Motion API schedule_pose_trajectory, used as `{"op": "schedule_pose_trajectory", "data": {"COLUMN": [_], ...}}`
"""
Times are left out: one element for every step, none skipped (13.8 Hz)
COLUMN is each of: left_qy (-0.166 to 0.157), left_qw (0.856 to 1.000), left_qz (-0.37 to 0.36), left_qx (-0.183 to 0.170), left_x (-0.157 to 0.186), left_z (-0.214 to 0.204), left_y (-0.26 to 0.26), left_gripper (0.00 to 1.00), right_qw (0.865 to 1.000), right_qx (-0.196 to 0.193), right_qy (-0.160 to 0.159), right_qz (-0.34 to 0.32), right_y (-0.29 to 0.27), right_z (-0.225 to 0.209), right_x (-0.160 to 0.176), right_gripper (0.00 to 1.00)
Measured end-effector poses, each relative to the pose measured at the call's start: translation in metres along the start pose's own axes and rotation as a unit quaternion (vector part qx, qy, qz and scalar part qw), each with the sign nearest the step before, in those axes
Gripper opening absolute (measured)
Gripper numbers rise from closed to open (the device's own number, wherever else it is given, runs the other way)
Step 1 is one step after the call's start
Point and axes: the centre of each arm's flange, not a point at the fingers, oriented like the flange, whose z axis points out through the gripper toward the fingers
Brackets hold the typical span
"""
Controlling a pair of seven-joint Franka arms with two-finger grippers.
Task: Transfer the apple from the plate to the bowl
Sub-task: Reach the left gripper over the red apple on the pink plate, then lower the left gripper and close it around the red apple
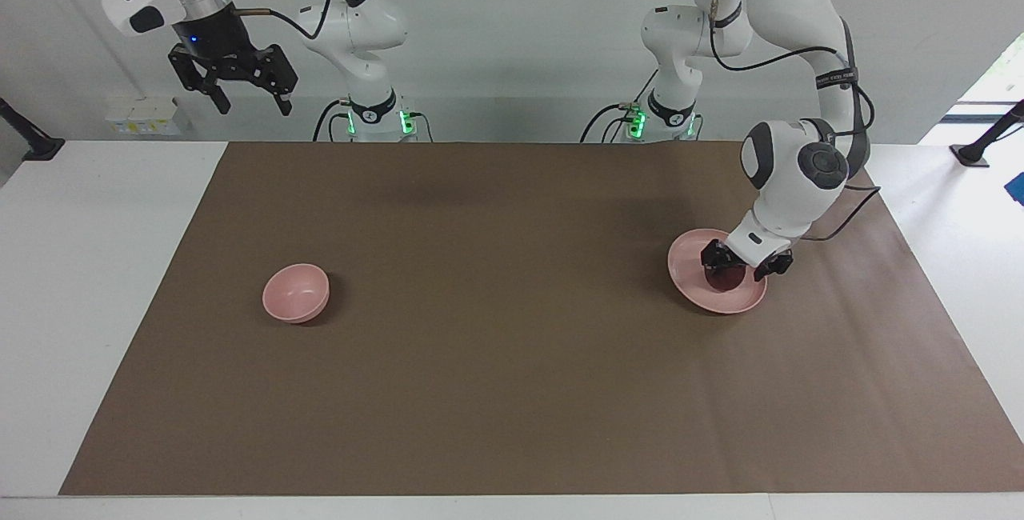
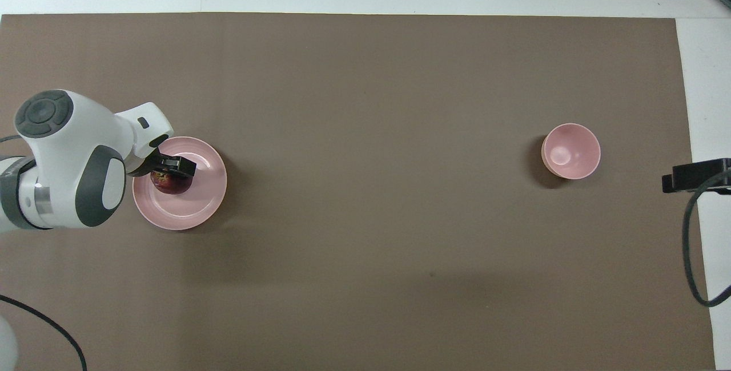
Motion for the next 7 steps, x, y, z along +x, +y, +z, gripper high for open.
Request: {"op": "schedule_pose_trajectory", "data": {"left_qy": [-0.003, -0.006, -0.01, -0.015, -0.016, -0.017, -0.022], "left_qw": [1.0, 1.0, 1.0, 1.0, 1.0, 1.0, 1.0], "left_qz": [-0.001, -0.002, -0.002, 0.0, 0.003, 0.007, 0.01], "left_qx": [-0.002, -0.004, -0.005, -0.006, -0.007, -0.007, -0.008], "left_x": [-0.002, -0.003, -0.005, -0.006, -0.006, -0.006, -0.005], "left_z": [0.003, 0.005, 0.006, 0.006, 0.004, 0.001, -0.003], "left_y": [0.0, 0.001, 0.002, 0.004, 0.008, 0.013, 0.017], "left_gripper": [1.0, 1.0, 1.0, 0.92, 0.78, 0.76, 0.76], "right_qw": [1.0, 1.0, 1.0, 1.0, 1.0, 1.0, 1.0], "right_qx": [0.0, 0.0, 0.0, 0.0, 0.0, 0.0, 0.0], "right_qy": [0.0, 0.0, 0.0, 0.0, 0.0, 0.0, 0.0], "right_qz": [0.0, 0.0, 0.0, 0.0, 0.0, 0.0, 0.0], "right_y": [0.0, 0.0, 0.0, 0.0, 0.0, 0.0, 0.0], "right_z": [0.0, 0.0, 0.0, 0.0, 0.0, 0.0, 0.0], "right_x": [0.0, 0.0, 0.0, 0.0, 0.0, 0.0, 0.0], "right_gripper": [1.0, 1.0, 1.0, 1.0, 1.0, 1.0, 1.0]}}
